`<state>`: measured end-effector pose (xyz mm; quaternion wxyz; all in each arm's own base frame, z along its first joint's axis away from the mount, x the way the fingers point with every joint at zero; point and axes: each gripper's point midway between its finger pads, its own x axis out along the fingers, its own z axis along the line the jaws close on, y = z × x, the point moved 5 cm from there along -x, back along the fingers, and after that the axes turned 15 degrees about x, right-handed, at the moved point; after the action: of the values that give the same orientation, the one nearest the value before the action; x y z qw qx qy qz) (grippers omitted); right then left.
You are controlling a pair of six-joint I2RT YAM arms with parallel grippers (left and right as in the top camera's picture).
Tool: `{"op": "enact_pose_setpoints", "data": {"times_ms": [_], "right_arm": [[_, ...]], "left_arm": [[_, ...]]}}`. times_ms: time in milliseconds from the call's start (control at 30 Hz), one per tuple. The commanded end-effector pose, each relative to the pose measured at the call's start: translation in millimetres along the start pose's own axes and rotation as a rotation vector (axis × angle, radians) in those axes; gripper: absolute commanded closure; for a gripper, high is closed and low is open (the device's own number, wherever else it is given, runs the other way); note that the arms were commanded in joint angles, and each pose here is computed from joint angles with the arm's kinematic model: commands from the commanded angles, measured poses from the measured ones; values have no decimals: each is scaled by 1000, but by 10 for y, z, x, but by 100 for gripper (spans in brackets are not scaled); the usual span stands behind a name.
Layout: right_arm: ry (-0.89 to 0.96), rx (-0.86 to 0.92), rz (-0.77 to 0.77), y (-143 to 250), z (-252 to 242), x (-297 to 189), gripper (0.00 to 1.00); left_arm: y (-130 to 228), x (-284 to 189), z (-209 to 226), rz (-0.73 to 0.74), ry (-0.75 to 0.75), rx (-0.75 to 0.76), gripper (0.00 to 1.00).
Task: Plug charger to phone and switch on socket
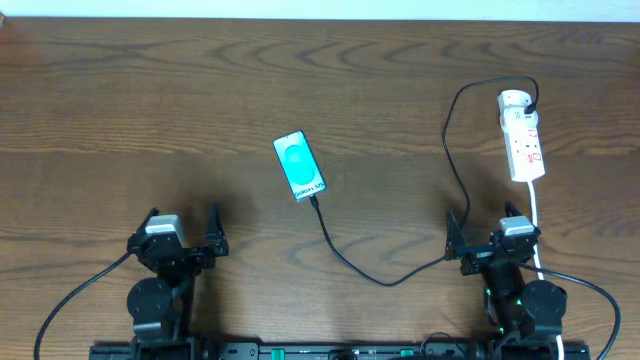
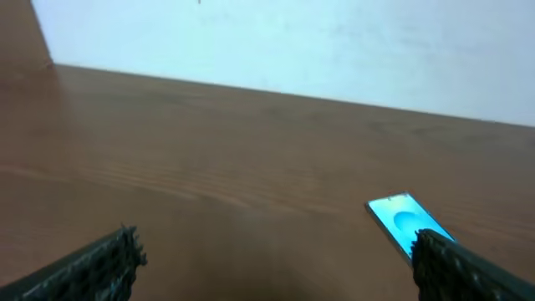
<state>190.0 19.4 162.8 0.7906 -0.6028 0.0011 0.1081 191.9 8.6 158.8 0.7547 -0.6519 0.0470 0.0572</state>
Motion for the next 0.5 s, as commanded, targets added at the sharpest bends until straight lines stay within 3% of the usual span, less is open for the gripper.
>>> {"op": "enact_pose_setpoints", "data": {"times_ms": [0, 467], "right_arm": [[-3, -9, -3, 8, 4, 1, 1], [-3, -9, -3, 8, 4, 1, 1]], "left_arm": [[124, 24, 3, 26, -15, 21, 1], [127, 25, -2, 28, -11, 20, 1]]}}
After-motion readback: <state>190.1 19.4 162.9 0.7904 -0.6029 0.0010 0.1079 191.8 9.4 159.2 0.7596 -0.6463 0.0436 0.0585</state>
